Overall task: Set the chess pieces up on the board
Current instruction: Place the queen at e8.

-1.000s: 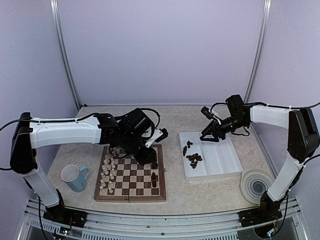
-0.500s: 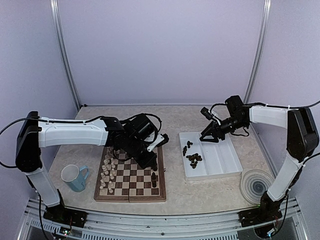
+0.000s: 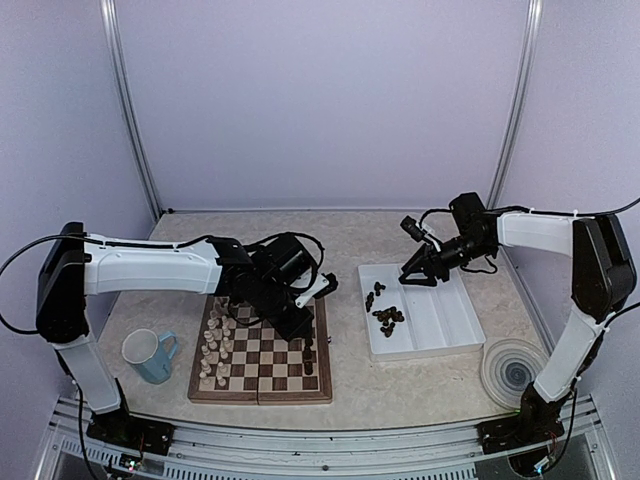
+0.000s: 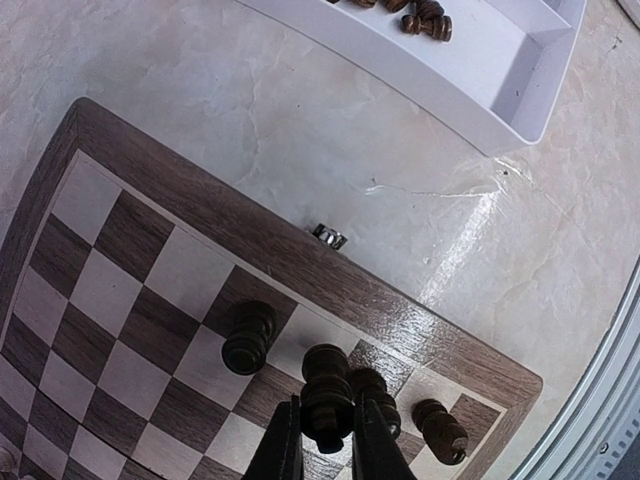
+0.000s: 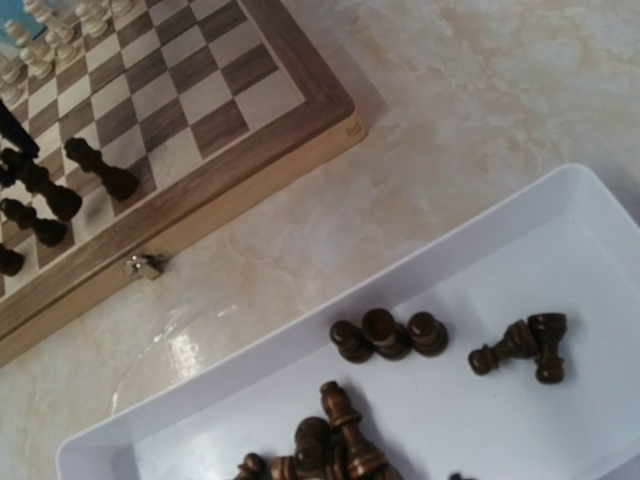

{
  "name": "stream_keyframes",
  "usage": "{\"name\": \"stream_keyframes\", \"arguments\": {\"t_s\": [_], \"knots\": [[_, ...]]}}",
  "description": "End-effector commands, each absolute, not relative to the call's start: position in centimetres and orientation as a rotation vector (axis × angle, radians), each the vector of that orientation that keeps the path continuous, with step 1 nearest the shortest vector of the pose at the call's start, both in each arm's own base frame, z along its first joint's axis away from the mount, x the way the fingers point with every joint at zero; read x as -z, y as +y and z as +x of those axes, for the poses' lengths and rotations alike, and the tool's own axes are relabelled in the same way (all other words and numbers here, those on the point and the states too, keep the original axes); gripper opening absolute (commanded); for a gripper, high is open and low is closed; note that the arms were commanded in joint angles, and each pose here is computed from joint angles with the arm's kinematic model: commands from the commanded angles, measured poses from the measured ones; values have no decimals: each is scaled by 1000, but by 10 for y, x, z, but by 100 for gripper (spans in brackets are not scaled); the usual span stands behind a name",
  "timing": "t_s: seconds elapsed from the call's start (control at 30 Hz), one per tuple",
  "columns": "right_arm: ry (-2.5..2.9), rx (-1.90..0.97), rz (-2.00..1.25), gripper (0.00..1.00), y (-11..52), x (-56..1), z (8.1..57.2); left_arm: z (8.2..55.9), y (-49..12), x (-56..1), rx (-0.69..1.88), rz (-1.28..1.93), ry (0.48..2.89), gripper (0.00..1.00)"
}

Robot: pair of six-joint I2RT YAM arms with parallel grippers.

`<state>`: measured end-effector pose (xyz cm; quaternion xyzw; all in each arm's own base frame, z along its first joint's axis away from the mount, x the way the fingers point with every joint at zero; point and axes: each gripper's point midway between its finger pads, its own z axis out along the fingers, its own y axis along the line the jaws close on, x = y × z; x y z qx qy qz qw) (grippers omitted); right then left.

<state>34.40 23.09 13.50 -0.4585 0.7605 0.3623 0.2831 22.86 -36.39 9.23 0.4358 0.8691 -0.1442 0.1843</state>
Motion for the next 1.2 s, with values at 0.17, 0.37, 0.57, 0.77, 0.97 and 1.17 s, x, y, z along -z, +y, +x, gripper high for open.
{"name": "stream_keyframes", "arguments": {"t_s": [0.17, 0.37, 0.57, 0.77, 0.97, 1.17], "knots": [[2043, -1007, -1244, 54, 235, -130, 337, 229, -366, -83, 381, 1240, 2448, 10], [2046, -1014, -1247, 54, 236, -129, 336, 229, -368, -82, 388, 1241, 2450, 12], [2048, -1018, -1251, 54, 236, -127, 335, 230, -369, -79, 384, 1242, 2454, 13], [2049, -1019, -1253, 54, 237, -126, 335, 232, -369, -79, 373, 1240, 2455, 23], [2053, -1021, -1254, 54, 237, -126, 335, 231, -372, -87, 397, 1231, 2450, 29], [2055, -1016, -1266, 54, 236, -126, 335, 231, -379, -118, 468, 1201, 2402, 40]]}}
